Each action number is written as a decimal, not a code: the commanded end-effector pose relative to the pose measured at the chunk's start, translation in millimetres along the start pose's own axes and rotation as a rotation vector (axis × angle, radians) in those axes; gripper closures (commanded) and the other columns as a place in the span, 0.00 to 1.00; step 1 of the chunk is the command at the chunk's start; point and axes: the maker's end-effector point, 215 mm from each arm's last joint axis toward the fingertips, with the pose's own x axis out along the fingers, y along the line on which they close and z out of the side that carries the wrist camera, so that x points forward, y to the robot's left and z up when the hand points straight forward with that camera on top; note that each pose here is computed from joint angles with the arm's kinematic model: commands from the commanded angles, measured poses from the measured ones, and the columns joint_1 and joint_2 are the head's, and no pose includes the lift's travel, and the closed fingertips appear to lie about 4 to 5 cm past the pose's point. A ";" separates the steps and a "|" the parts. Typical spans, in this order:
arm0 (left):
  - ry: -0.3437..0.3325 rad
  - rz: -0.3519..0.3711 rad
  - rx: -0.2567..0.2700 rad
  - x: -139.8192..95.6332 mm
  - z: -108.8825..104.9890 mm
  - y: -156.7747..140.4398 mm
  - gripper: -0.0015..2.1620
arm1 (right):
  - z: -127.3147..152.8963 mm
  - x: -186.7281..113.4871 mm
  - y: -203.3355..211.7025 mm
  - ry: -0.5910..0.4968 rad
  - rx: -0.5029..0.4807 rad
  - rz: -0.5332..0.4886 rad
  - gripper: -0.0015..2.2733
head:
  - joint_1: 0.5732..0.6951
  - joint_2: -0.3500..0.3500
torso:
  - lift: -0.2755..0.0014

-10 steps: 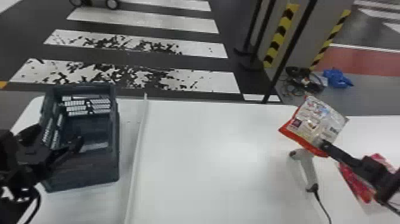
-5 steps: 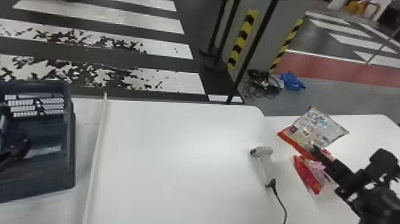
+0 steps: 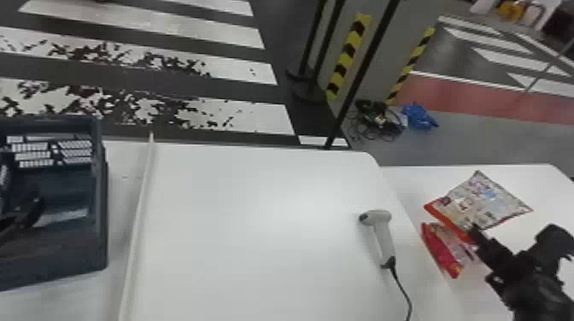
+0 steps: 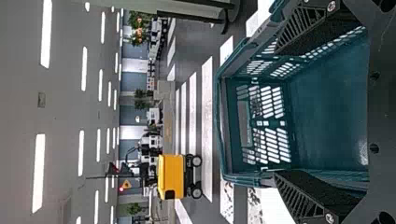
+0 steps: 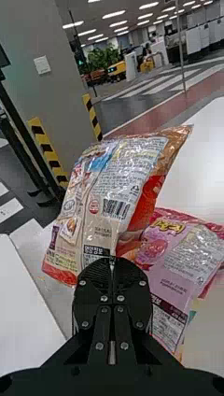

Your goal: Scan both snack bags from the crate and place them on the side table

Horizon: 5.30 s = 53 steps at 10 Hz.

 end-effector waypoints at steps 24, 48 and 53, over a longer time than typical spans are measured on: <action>0.030 -0.163 -0.013 -20.5 -10.5 -129.7 0.04 | -106.3 -182.4 374.1 -0.364 -0.588 0.529 0.03 | 1.00 0.24 | 0.64; -0.010 -0.205 0.042 -31.8 7.9 -153.2 0.04 | -136.7 -177.7 347.2 -0.283 -0.470 0.498 0.03 | 1.00 0.19 | 0.64; -0.010 -0.206 0.043 -33.6 7.9 -154.1 0.04 | -135.9 -178.5 345.8 -0.290 -0.469 0.495 0.03 | 1.00 0.19 | 0.64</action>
